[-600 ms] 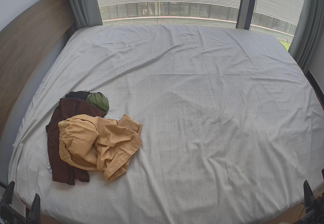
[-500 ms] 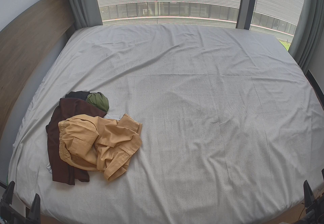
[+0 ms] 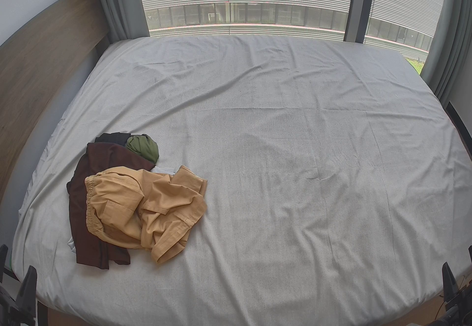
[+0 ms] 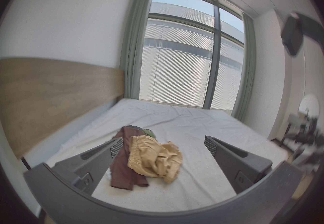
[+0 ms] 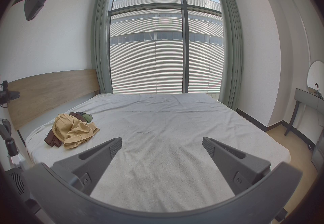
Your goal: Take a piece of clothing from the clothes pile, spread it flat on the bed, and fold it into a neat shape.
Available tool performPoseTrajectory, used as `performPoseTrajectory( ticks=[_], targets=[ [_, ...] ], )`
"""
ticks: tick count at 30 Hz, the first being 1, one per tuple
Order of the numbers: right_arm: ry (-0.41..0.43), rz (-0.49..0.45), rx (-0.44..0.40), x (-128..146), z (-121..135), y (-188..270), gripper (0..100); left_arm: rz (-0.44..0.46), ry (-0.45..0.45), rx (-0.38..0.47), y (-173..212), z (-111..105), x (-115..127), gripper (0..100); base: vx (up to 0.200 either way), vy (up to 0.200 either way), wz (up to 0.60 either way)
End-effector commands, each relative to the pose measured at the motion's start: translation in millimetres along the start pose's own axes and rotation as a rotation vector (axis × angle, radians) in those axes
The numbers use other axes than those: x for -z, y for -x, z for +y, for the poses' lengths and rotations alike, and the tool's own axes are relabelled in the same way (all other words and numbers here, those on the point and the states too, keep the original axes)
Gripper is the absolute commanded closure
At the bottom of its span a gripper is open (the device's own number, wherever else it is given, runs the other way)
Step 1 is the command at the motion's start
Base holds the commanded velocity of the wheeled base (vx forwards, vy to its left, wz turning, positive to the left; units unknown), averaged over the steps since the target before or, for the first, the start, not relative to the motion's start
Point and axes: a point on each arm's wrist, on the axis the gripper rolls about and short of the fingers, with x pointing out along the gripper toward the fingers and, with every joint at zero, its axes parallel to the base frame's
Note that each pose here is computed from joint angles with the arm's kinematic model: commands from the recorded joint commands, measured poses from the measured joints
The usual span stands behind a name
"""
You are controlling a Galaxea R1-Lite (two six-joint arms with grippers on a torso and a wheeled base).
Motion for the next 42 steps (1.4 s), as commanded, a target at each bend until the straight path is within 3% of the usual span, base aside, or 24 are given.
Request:
performPoseTrajectory(
  ticks=[1, 8, 14, 20, 28, 35, 42],
  targets=[
    [0.000, 0.002, -0.002, 5, 0, 0, 0, 0.122, 0.215, 0.092, -27, -3, -34, 0, 0.000, 0.000, 0.00],
    [0.000, 0.002, -0.001, 5, 0, 0, 0, 0.206, 0.244, 0.133, -63, -9, -50, 0, 0.000, 0.000, 0.00],
    [0.000, 0.002, -0.001, 5, 0, 0, 0, 0.293, 0.241, 0.115, -107, -13, -47, 0, 0.000, 0.000, 0.00],
    [-0.001, 0.002, -0.001, 5, 0, 0, 0, 0.408, 0.241, 0.092, -143, -16, -32, 0, 0.000, 0.000, 0.00],
    [-0.001, 0.002, -0.001, 5, 0, 0, 0, 0.448, 0.260, 0.065, -181, -17, -19, 0, 0.000, 0.000, 0.00],
    [-0.001, 0.002, -0.001, 5, 0, 0, 0, 0.504, 0.272, 0.001, -217, -5, 6, 0, 0.000, 0.000, 0.00],
    [-0.001, 0.002, -0.001, 5, 0, 0, 0, 0.503, 0.307, -0.038, -237, 18, 22, 0, 0.000, 0.000, 0.00]
  ],
)
